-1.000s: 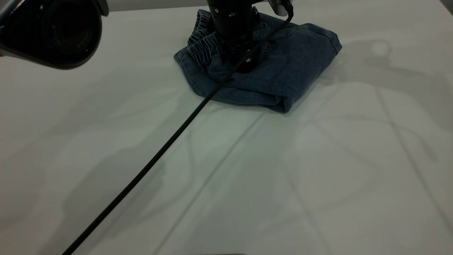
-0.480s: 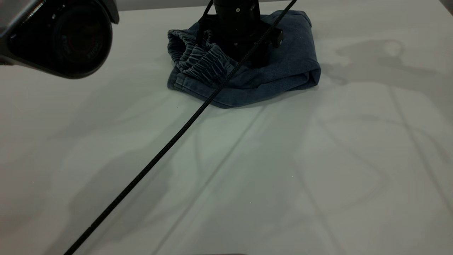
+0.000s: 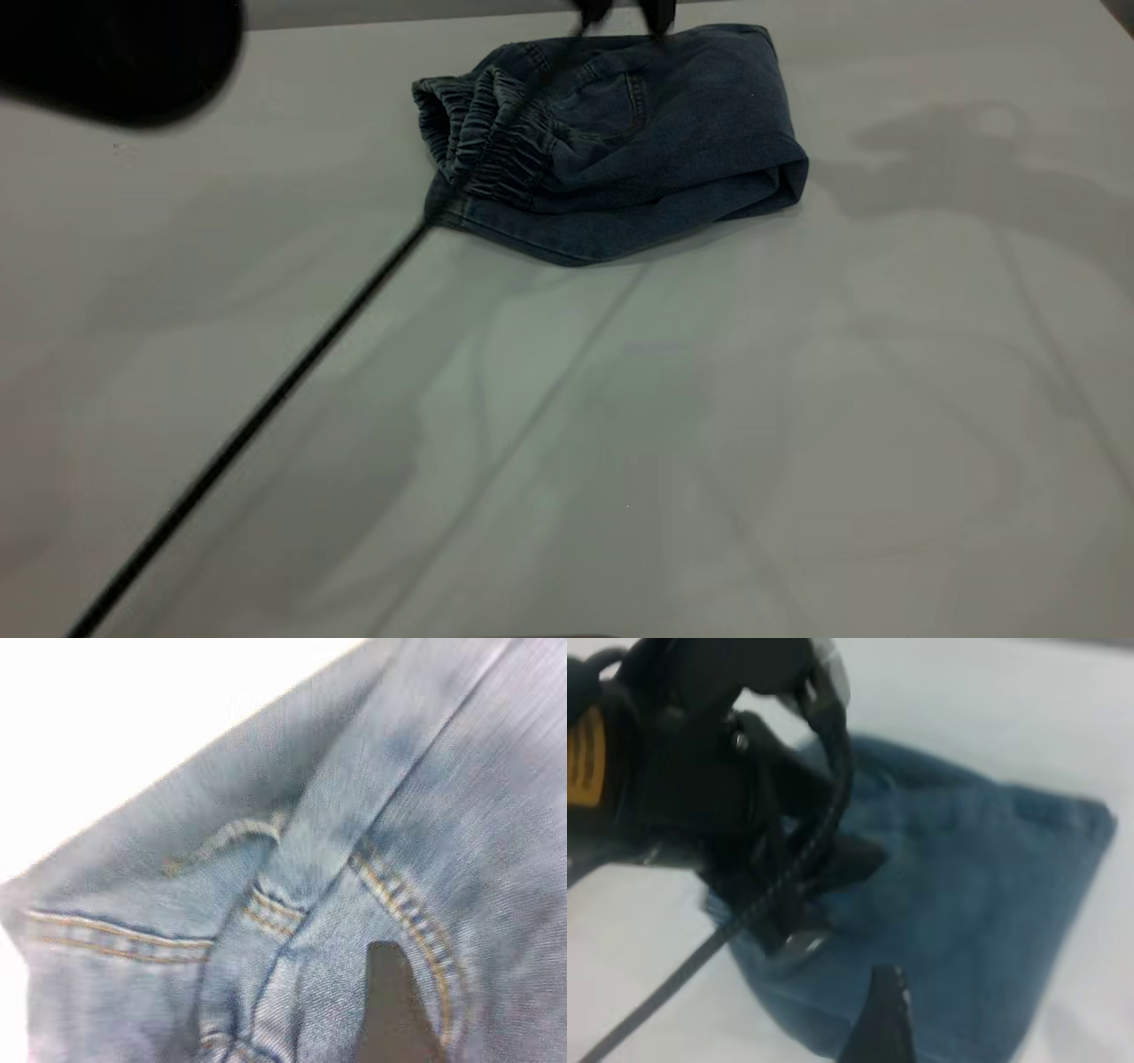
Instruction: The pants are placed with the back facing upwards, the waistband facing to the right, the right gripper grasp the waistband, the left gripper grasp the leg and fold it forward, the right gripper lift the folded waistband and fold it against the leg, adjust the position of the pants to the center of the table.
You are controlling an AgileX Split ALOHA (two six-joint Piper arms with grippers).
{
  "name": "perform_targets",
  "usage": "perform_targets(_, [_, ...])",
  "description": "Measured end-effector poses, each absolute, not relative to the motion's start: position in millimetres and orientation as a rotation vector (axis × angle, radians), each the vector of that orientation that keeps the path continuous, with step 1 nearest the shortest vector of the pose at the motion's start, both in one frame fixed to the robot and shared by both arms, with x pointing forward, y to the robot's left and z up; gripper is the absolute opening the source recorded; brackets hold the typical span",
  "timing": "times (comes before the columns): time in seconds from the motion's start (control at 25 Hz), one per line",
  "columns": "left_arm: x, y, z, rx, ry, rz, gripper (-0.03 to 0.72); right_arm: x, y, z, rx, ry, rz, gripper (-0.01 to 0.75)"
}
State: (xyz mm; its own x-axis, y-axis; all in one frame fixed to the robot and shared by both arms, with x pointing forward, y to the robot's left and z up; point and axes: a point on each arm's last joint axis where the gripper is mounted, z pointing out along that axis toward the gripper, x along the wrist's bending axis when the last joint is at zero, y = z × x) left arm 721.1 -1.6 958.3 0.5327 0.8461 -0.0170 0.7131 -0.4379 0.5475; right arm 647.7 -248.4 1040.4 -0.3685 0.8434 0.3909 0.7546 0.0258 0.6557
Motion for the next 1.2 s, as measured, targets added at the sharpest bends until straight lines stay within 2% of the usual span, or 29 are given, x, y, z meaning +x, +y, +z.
perform_targets(0.24, [706,14,1057,2.184,1.163,0.527,0.413,606,-246,1118,1.576,2.100,1.387,0.591])
perform_targets(0.56, [655,55,1158,2.160,1.152,0.674,0.413,511,-242,1199,1.464,2.162,1.443,0.590])
perform_targets(0.76, [590,96,1215,2.139,1.145,0.677,0.412,446,-240,1230,1.474,2.208,1.457,0.590])
perform_targets(0.88, [542,126,1235,2.138,1.147,0.677,0.412,417,-241,1243,1.476,2.176,1.464,0.590])
perform_targets(1.2, [395,218,1243,2.069,1.118,0.710,0.412,340,-250,1239,1.522,2.026,1.400,0.590])
